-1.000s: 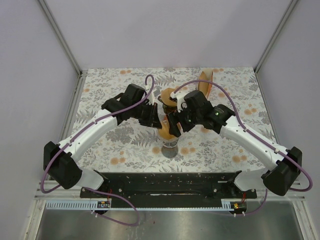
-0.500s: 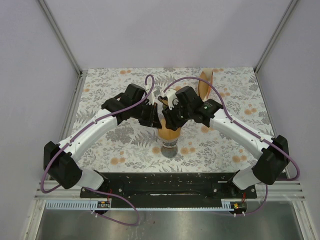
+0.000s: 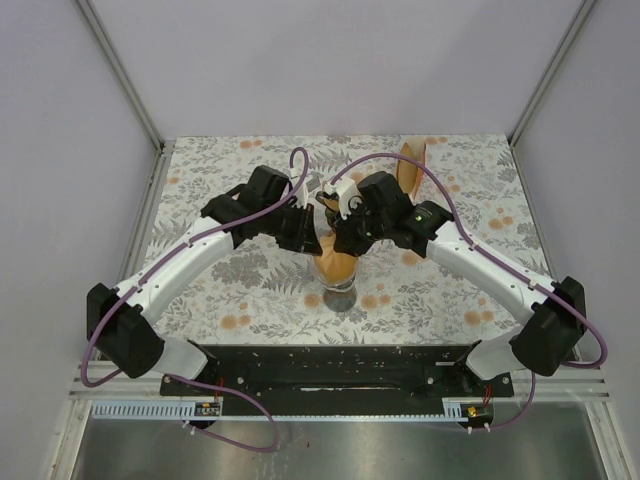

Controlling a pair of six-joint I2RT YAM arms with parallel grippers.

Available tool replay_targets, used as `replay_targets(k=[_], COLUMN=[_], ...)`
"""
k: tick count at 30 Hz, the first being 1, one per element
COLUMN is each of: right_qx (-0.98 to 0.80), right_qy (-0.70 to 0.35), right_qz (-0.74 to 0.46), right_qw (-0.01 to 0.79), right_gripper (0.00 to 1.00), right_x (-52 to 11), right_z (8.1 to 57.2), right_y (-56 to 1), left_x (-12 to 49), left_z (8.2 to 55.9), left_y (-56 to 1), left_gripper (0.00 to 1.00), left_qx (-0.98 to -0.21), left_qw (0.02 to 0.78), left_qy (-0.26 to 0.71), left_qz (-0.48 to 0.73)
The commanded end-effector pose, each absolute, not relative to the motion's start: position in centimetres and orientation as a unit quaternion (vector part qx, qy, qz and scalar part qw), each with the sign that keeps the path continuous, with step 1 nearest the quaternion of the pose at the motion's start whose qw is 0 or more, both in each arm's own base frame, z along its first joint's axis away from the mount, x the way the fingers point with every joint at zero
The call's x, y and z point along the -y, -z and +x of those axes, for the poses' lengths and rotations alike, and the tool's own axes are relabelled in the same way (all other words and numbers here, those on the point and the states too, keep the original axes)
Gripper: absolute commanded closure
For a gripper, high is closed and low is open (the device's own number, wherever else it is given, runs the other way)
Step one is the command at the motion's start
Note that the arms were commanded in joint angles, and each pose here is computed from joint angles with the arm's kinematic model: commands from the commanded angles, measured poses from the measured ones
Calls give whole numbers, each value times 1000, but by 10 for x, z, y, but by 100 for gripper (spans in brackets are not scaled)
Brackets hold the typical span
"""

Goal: Place the coffee filter in the dripper

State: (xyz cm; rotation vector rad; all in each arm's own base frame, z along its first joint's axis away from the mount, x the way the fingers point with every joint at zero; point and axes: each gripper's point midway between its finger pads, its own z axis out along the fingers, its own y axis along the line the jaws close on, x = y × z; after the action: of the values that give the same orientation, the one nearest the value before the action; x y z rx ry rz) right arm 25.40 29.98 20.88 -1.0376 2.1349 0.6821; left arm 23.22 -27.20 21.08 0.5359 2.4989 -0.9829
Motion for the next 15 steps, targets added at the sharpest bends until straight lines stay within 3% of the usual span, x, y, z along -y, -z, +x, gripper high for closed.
replay_targets(k=[1, 3, 5, 8, 12, 13, 15], right_qx=[-807, -809, -811, -812, -816, -818, -819], right_qy=[-247, -246, -244, -244, -242, -241, -242], right_qz=[-412, -412, -411, -409, -408, -406, -406], right_qw=[344, 341, 338, 336, 332, 329, 326], right_gripper=[100, 96, 73, 57, 53, 56, 74], right_x=[-298, -298, -297, -297, -297, -297, -297], right_z=[258, 258, 258, 258, 259, 259, 258], right_y=[-202, -199, -197, -195, -191, -189, -187], left_x=[275, 275, 276, 276, 277, 277, 277], left_z=[241, 241, 241, 241, 241, 241, 240], left_y=[-225, -224, -224, -224, -225, -225, -226], left_gripper=[100, 100, 100, 100, 100, 100, 100], left_qx=[-888, -888, -888, -888, -887, -887, -887], left_qw=[224, 222, 222, 220, 219, 219, 220], left_qy=[357, 357, 358, 359, 362, 362, 362], left_qz=[183, 184, 184, 185, 184, 184, 184])
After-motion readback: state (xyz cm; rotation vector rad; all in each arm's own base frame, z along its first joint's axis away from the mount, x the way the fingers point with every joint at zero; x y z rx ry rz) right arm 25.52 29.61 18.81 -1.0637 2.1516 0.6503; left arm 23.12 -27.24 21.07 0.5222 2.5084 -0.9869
